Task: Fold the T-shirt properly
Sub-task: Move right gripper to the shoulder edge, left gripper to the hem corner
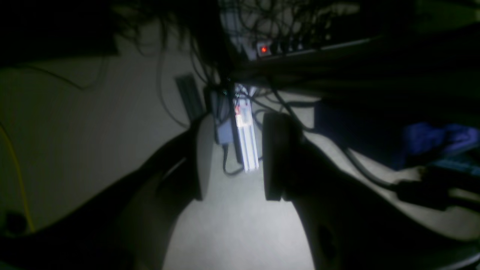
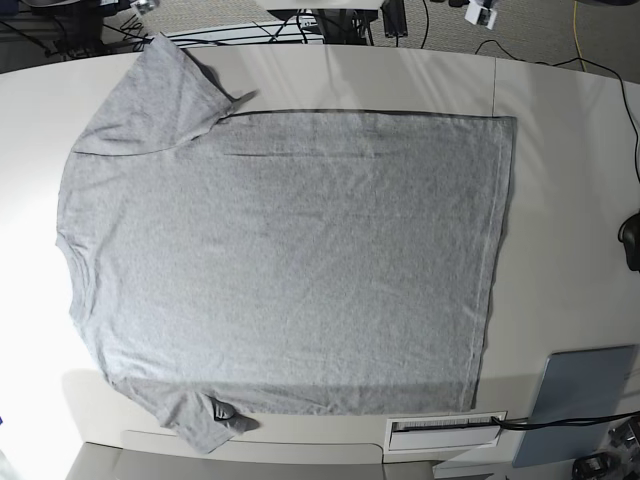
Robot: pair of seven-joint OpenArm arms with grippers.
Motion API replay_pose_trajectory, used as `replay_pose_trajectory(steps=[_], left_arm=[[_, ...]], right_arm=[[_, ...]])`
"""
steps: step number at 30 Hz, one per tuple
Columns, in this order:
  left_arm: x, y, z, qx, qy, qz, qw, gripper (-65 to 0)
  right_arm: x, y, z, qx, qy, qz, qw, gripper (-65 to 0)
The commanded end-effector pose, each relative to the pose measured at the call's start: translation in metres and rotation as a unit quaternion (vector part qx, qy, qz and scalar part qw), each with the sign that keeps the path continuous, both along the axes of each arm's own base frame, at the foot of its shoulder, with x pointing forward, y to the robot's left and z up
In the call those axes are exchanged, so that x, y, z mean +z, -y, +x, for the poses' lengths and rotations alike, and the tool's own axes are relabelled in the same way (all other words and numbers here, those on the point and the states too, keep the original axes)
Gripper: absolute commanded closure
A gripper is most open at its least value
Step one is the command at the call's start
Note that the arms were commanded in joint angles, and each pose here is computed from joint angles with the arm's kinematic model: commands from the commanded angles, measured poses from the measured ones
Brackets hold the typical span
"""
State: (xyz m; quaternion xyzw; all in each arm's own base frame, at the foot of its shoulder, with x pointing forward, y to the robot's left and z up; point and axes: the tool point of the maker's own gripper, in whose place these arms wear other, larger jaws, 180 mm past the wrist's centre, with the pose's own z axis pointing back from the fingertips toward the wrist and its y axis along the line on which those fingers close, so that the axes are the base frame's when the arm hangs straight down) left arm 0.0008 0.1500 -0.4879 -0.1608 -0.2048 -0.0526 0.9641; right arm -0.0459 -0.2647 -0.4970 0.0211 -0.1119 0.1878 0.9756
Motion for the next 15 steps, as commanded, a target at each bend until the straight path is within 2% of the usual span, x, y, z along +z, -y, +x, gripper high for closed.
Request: replay_pose_trajectory(steps=[1, 7, 11, 15], left_arm=[[0.015, -0.001, 0.006, -0.006, 0.021, 0.002, 1.0, -23.0], [0.078, 0.004, 0.059, -0.056, 0.125, 0.037, 0.99, -23.0], [0.111, 0.003, 0.092, -0.095, 0.186, 0.065, 0.976, -23.0], [0.124, -0.013, 0.119, -0.15, 0.221, 0.115, 0.957, -23.0]], right_arm=[[0.013, 0.005, 0.009, 0.0, 0.019, -0.002, 0.9998, -23.6], [0.071, 0.019, 0.053, 0.018, 0.088, -0.031, 0.9955, -23.6], [0.101, 0.022, 0.081, 0.039, 0.123, -0.047, 0.9906, -23.6], [0.127, 0.025, 0.108, 0.051, 0.162, -0.067, 0.9832, -23.6]])
